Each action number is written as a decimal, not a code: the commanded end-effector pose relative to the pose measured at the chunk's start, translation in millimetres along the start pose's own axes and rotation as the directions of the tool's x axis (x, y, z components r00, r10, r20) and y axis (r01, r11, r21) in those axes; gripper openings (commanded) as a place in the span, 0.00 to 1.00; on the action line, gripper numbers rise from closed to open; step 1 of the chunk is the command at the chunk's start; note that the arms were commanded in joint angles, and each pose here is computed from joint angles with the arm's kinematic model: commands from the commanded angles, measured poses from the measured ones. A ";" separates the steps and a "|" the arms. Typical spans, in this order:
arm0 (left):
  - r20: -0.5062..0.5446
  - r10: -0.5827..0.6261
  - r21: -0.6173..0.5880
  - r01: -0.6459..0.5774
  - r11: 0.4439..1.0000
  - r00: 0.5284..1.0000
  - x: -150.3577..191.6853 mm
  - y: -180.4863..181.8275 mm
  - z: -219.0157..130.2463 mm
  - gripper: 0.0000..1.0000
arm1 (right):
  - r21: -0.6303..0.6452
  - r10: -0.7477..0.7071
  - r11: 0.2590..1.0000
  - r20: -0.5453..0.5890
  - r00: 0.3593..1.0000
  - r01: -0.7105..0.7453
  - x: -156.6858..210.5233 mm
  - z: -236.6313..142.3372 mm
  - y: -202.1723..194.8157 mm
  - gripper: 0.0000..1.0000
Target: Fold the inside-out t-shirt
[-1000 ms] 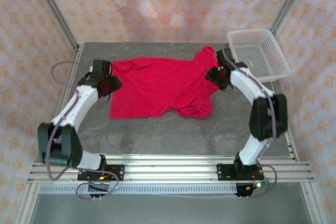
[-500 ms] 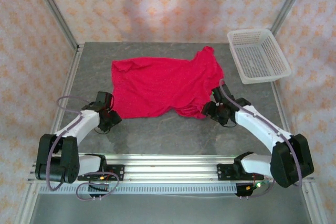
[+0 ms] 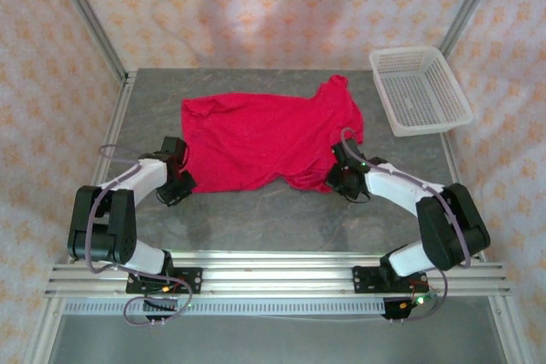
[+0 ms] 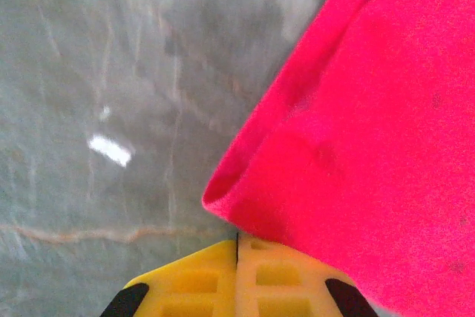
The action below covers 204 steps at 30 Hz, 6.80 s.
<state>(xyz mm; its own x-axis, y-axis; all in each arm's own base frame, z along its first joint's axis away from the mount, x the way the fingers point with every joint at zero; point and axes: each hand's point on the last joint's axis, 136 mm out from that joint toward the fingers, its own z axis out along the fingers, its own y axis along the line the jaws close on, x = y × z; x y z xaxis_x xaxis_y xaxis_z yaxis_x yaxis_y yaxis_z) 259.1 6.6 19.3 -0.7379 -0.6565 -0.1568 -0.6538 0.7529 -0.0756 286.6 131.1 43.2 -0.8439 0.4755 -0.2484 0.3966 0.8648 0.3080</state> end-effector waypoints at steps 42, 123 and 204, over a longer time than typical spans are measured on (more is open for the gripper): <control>0.014 0.141 0.185 -0.141 0.973 0.990 83.2 -44.0 -5.6 0.38 | -0.058 -0.133 0.988 0.121 0.984 0.140 -41.5 -137.0 3.9 0.00; 0.290 0.739 0.535 -0.743 0.402 0.608 120.1 -357.3 -75.4 0.00 | 0.141 -0.112 0.983 -0.059 0.992 0.120 -102.2 -1.1 -25.4 0.00; 0.115 0.395 0.690 -0.360 0.628 0.911 43.2 -326.0 -55.5 0.00 | -0.380 0.059 0.925 0.130 0.990 -0.005 -45.9 -78.8 118.8 0.44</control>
<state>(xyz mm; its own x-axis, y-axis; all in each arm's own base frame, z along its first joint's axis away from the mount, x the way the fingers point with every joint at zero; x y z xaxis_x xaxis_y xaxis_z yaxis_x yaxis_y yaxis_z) 433.3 -256.1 73.9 -0.9178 -0.2952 -0.2655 -0.0688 0.7769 -0.6259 325.6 164.3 144.7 -0.7322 0.5562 -0.3931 0.2979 0.7805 0.5496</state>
